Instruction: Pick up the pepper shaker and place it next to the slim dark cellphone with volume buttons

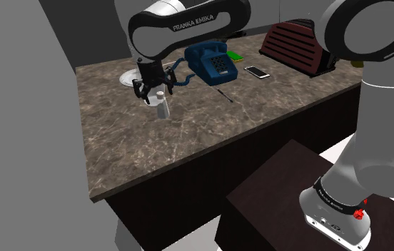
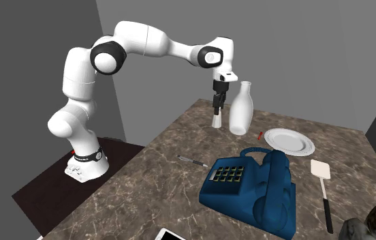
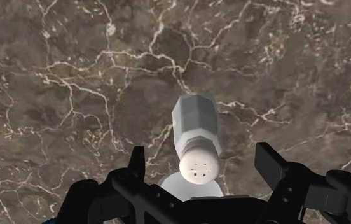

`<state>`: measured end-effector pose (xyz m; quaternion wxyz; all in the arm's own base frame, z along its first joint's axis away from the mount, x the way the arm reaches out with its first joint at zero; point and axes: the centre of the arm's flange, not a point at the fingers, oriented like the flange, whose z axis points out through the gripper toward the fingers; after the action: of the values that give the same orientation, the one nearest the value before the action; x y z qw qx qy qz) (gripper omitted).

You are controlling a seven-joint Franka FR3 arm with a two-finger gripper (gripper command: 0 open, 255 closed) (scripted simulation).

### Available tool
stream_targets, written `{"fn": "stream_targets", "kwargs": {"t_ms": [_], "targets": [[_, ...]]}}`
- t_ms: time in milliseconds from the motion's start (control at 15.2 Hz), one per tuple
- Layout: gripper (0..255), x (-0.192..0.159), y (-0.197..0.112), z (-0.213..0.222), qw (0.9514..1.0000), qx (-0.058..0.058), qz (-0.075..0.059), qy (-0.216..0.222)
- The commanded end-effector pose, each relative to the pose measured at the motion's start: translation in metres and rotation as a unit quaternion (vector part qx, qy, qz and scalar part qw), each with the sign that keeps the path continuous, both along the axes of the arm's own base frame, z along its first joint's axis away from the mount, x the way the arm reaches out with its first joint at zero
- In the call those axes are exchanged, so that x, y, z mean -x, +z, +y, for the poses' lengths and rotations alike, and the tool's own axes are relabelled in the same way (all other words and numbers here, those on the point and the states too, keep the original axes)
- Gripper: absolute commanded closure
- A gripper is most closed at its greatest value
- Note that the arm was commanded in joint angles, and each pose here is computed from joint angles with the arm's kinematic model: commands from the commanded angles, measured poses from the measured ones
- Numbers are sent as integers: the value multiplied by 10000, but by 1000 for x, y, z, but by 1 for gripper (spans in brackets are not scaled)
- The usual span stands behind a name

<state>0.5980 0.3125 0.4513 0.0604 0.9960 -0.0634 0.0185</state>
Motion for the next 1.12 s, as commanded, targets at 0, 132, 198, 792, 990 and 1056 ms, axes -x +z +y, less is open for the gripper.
{"fn": "stream_targets", "kwargs": {"t_ms": [0,132,198,792,990,1056], "targets": [[0,0,-1,0,10000,-1,-1,0],[0,0,-1,0,10000,-1,-1,0],[0,0,-1,0,10000,0,-1,0],[255,0,0,0,10000,-1,-1,0],[255,0,10,0,10000,-1,-1,0],[255,0,15,0,10000,-1,-1,0]]}}
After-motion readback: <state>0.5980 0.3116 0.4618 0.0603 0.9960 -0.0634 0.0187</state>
